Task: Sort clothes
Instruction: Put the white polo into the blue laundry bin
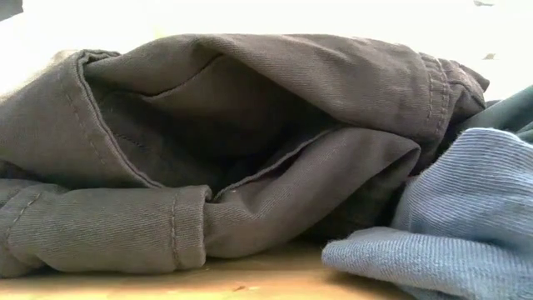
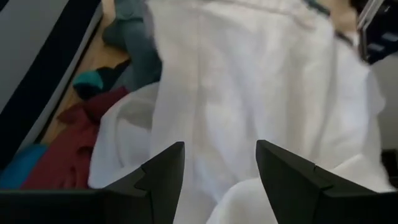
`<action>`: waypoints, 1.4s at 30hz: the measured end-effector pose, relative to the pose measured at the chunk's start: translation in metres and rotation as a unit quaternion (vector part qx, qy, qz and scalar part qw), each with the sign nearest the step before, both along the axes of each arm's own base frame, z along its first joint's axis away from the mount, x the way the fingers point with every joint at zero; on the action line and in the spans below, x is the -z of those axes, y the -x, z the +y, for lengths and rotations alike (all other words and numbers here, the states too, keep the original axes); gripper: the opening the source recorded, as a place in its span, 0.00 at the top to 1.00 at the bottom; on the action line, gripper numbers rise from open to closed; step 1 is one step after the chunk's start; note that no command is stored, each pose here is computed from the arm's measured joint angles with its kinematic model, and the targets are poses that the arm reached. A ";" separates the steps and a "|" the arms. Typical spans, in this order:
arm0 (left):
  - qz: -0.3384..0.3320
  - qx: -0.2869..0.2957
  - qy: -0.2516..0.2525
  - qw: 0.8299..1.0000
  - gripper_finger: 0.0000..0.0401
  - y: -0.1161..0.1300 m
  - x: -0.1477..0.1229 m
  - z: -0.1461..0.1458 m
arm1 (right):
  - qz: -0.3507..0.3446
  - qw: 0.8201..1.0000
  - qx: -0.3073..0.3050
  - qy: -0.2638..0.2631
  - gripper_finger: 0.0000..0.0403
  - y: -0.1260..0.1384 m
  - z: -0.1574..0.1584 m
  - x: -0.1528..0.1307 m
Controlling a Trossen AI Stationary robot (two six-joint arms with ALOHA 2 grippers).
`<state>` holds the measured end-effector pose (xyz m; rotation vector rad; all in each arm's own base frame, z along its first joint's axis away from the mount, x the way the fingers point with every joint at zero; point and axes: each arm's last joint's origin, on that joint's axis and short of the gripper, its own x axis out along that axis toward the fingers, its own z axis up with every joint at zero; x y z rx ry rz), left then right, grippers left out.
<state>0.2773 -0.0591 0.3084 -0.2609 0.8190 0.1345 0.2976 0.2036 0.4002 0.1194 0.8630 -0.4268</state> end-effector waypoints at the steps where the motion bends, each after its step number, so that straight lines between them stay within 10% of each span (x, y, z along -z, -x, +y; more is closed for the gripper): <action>1: -0.005 0.000 0.002 1.000 0.51 -0.001 -0.001 0.000 | 0.000 1.000 0.000 0.000 0.41 0.000 0.000 0.000; 14: -0.016 -0.025 -0.014 0.999 0.49 -0.003 0.002 0.001 | 0.000 1.000 -0.001 0.001 0.41 0.000 0.000 0.000; 26: 0.029 -0.078 0.000 0.997 0.21 -0.006 0.017 0.001 | -0.001 1.000 0.003 -0.002 0.41 0.000 0.000 0.000; 42: 0.127 -0.001 0.017 0.992 0.18 0.010 0.018 -0.007 | 0.005 1.000 -0.004 0.003 0.41 -0.002 -0.002 0.000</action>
